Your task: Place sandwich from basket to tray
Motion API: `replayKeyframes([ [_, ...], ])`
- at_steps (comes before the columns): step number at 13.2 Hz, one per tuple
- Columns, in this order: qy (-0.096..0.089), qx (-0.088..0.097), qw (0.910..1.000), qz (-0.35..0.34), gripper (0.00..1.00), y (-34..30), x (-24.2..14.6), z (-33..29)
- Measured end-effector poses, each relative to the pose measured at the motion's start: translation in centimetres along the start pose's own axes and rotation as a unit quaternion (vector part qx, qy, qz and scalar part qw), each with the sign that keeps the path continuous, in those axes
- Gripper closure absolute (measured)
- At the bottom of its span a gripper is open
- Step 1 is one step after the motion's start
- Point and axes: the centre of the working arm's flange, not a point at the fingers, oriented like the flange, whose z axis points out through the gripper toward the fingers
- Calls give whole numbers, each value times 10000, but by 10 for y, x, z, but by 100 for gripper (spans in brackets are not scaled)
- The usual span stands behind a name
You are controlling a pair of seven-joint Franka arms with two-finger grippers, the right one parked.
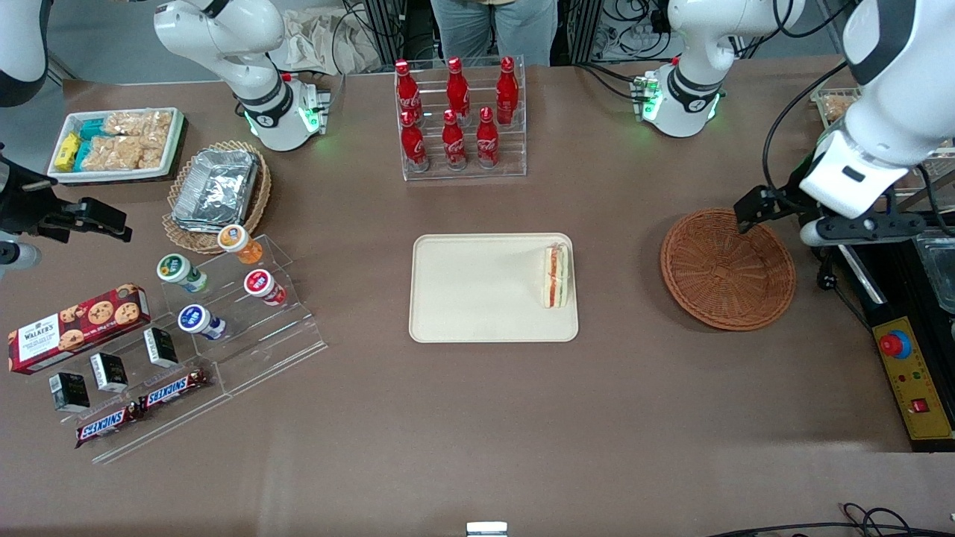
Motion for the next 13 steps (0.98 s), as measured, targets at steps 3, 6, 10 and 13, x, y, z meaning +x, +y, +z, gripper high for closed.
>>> replayKeyframes([
  [3, 33, 12, 10000, -76, 0, -10, -9, -5],
  [6, 62, 13, 9999, -155, 0, -18, -10, -8],
  [10, 108, 10, 9998, -166, 0, -20, -13, -17],
  [13, 41, 22, 9998, -189, 0, -22, -15, -29],
])
